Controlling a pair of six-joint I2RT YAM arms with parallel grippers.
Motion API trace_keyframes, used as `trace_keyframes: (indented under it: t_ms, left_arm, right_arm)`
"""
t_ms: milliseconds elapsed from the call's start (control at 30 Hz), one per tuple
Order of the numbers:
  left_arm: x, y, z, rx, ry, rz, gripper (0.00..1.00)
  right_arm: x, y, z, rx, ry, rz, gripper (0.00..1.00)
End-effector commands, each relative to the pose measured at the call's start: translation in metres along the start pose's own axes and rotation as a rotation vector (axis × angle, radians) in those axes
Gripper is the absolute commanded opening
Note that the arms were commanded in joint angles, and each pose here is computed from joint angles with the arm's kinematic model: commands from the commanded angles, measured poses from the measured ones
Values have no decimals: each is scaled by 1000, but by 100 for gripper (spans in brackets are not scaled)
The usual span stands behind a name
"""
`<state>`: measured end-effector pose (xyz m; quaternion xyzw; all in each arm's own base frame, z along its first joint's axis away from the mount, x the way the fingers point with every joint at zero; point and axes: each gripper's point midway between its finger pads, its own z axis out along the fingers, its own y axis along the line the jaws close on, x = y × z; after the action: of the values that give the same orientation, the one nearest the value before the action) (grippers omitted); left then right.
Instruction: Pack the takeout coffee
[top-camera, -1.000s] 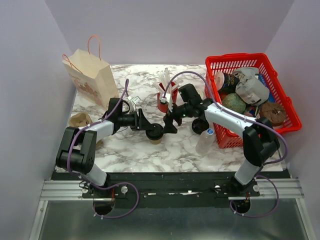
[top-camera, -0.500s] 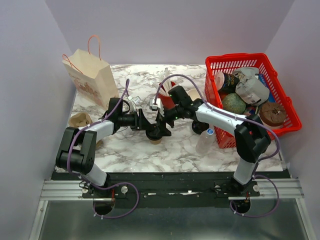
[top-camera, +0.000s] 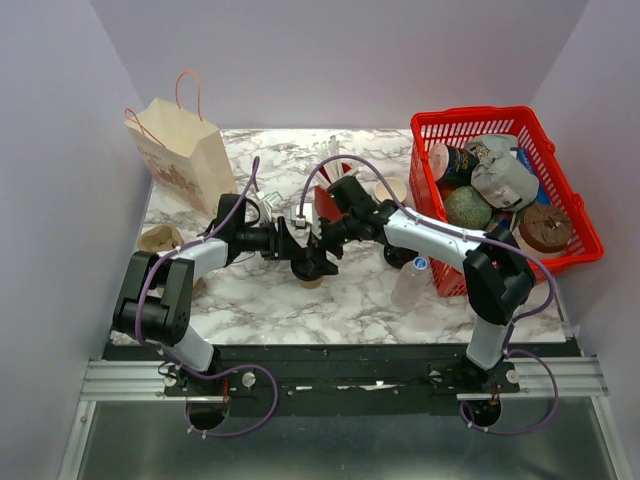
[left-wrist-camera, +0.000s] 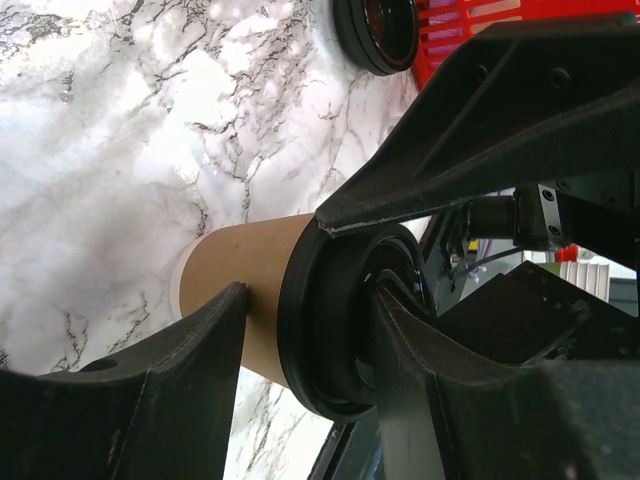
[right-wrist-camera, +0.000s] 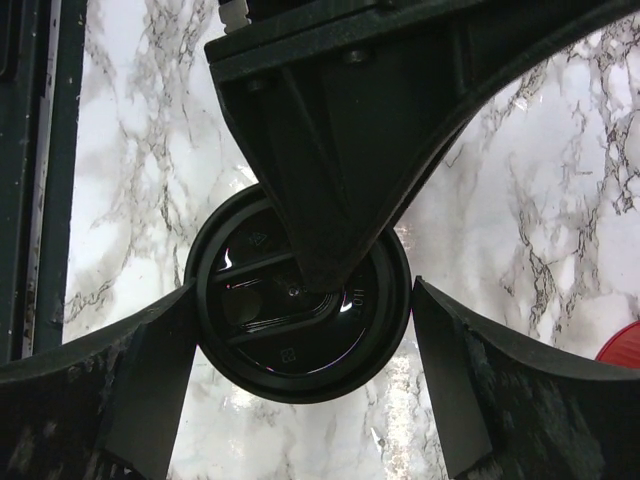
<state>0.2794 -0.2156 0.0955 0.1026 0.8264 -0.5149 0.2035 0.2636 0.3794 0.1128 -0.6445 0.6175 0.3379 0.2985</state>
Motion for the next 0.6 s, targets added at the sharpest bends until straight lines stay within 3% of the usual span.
trace_keyframes:
  t_ms: [0,367,567]
  left_arm:
    - [44,63,2,-249,80,-106,55]
    - [49,69,6,-243,98,-139,54]
    - [31,50,4,-184,69,-74,55]
  right_arm:
    - [36,-16,18,109,168,-94,89]
    - [81,-25,27,249,308,-200,84]
    - [49,-22,12,267,220,-171,87]
